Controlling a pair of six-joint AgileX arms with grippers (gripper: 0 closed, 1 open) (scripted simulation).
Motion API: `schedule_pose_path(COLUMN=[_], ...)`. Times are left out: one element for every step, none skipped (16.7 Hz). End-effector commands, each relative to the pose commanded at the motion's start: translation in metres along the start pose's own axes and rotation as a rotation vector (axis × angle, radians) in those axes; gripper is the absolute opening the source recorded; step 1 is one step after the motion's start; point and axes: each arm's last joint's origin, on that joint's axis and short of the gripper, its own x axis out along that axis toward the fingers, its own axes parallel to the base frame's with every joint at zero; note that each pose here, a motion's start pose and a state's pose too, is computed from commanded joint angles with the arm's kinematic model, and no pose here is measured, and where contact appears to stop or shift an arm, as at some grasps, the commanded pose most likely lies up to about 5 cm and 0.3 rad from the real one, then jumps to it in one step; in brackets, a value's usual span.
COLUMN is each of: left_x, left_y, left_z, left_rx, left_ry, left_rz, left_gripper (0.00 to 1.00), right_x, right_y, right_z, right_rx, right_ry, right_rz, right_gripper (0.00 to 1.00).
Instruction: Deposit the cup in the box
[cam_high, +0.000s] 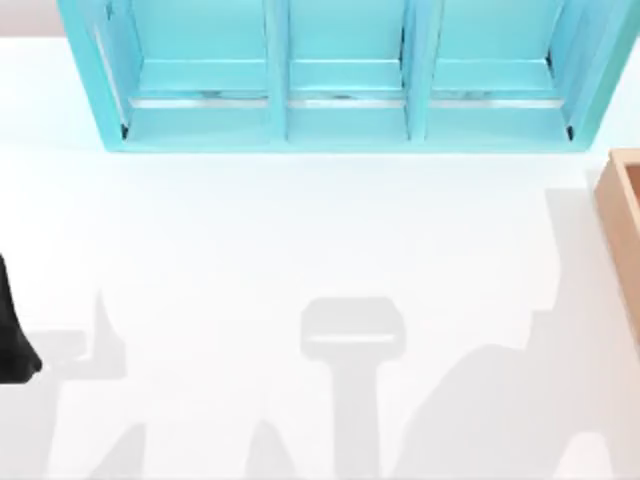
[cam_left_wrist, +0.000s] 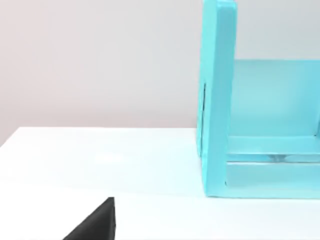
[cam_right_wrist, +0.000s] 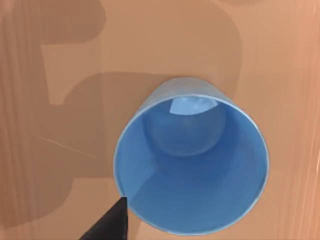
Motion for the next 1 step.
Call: schedule_pose_path(left_x=[0.0], left_y=[0.0], left_z=[0.0], left_rx=[0.0], left_ry=[0.0], left_rz=[0.0], left_gripper=[1.0], right_x=[0.0], right_y=[0.0], right_z=[0.0], right_rx=[0.0], right_ry=[0.0], right_rz=[0.0], right_gripper=[1.0])
